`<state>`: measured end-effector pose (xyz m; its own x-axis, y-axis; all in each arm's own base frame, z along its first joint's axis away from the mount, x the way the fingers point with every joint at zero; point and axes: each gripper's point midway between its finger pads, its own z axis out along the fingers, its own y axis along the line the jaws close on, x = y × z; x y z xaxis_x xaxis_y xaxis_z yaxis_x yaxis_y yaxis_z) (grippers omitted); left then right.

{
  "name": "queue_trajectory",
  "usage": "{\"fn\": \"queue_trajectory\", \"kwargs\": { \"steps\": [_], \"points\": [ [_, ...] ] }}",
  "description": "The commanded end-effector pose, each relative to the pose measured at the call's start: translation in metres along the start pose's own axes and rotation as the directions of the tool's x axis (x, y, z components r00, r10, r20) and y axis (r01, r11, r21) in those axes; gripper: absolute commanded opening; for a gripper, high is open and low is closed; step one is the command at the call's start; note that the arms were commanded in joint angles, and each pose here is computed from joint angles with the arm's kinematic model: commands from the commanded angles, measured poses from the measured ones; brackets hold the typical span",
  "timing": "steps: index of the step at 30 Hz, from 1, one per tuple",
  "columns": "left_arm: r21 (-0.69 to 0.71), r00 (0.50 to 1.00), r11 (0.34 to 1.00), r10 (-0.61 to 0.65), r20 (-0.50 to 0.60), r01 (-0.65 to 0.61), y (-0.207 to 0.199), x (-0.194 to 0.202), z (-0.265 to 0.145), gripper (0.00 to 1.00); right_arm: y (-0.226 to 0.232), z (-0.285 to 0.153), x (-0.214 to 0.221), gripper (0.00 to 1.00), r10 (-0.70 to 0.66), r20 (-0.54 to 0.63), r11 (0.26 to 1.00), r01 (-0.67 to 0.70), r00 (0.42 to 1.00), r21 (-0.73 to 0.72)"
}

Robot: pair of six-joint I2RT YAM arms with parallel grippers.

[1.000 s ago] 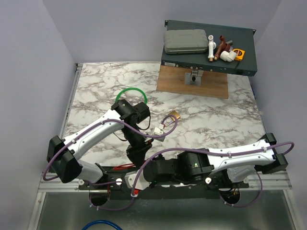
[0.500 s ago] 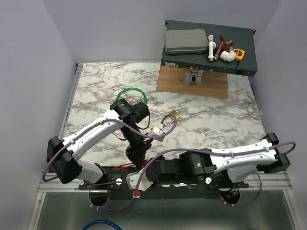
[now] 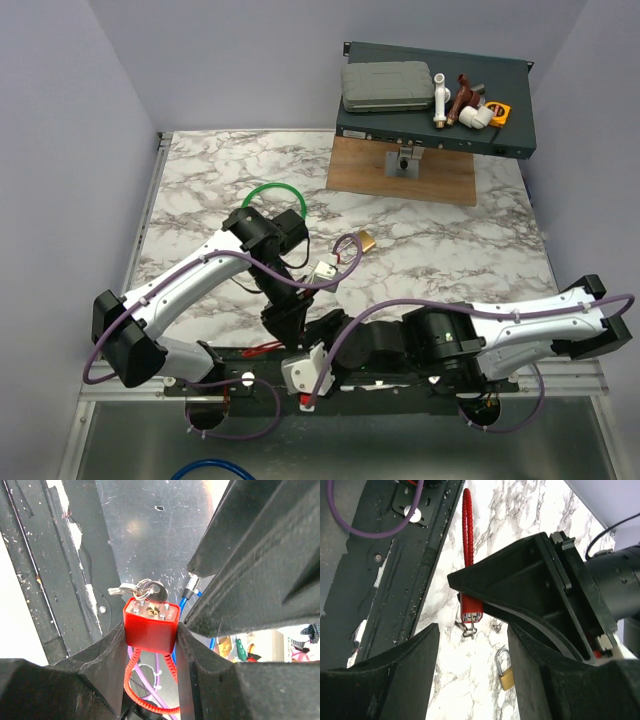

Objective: Unlock with the key

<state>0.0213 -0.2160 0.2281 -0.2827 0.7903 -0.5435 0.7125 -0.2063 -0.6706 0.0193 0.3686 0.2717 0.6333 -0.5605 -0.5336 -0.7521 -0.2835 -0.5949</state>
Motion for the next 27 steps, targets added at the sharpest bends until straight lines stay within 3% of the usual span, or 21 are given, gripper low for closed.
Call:
{"fn": "queue_trajectory", "kwargs": {
  "steps": [1,7,16,27],
  "points": [
    [0.04,0.997,0.998,0.055,0.06,-0.058,-0.018,-0.01,-0.004,0.0,-0.001,-0.01,-0.015,0.58,0.008,0.119,1.0,-0.009,0.993,0.01],
    [0.015,0.99,0.993,0.115,0.079,-0.117,-0.026,-0.014,-0.01,0.0,0.004,-0.016,-0.019,0.57,0.057,0.187,0.998,-0.054,0.981,-0.022],
    [-0.02,0.974,0.978,0.209,0.09,-0.208,-0.036,-0.016,-0.015,0.0,-0.022,-0.023,-0.025,0.57,0.129,0.274,0.988,-0.148,0.953,0.052],
    [-0.006,0.963,0.968,0.252,0.092,-0.252,-0.047,-0.023,-0.015,0.0,-0.02,-0.004,-0.031,0.52,0.111,0.277,0.993,-0.118,0.954,0.007]
  ]
}}
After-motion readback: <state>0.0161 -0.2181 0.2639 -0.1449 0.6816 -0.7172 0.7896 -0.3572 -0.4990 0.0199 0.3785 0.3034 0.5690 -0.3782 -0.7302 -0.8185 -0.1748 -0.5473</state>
